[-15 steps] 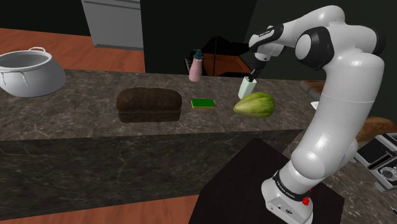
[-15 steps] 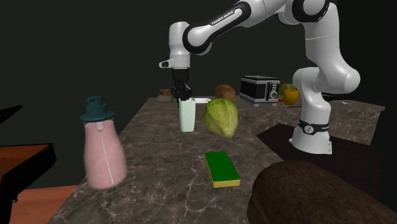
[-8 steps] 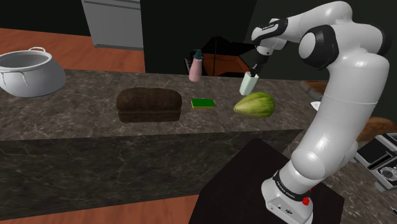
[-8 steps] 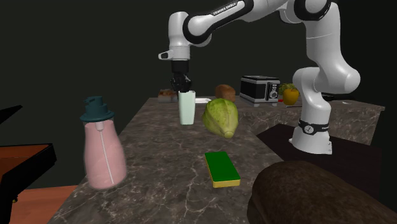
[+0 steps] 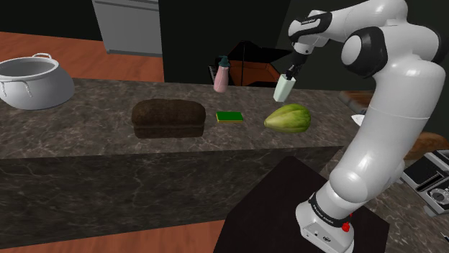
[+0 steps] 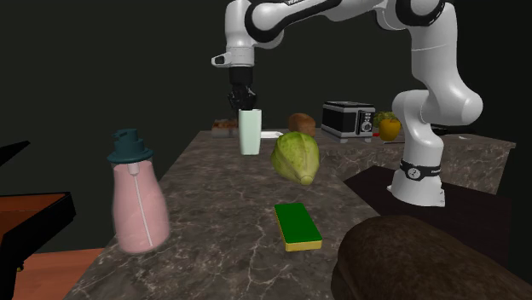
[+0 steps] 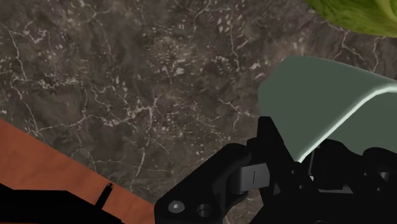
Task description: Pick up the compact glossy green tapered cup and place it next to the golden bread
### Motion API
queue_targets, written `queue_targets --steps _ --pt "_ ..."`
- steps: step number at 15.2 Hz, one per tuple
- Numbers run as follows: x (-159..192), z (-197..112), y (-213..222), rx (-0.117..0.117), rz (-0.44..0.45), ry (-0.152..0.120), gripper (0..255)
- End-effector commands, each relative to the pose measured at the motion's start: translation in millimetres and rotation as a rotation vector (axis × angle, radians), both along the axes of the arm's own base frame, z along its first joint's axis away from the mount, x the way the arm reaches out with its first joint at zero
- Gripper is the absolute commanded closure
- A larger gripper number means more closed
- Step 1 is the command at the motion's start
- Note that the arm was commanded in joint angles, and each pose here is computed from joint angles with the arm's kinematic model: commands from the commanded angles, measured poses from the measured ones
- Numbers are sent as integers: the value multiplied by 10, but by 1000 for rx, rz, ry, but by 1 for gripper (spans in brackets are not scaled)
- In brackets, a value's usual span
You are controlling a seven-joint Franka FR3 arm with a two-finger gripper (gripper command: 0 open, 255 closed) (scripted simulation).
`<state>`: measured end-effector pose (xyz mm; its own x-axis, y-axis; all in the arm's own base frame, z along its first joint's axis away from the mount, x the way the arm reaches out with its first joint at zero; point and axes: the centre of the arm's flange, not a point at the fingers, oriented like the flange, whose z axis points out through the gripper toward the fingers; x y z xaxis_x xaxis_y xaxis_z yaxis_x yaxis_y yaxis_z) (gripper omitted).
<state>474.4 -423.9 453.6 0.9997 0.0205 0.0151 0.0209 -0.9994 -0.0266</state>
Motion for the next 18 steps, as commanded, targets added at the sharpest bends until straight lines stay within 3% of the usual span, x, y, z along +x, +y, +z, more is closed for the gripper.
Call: queue_targets --steps 1,18 --pt "1 123 11 0 0 0 255" --pt "1 1020 11 0 0 0 255"
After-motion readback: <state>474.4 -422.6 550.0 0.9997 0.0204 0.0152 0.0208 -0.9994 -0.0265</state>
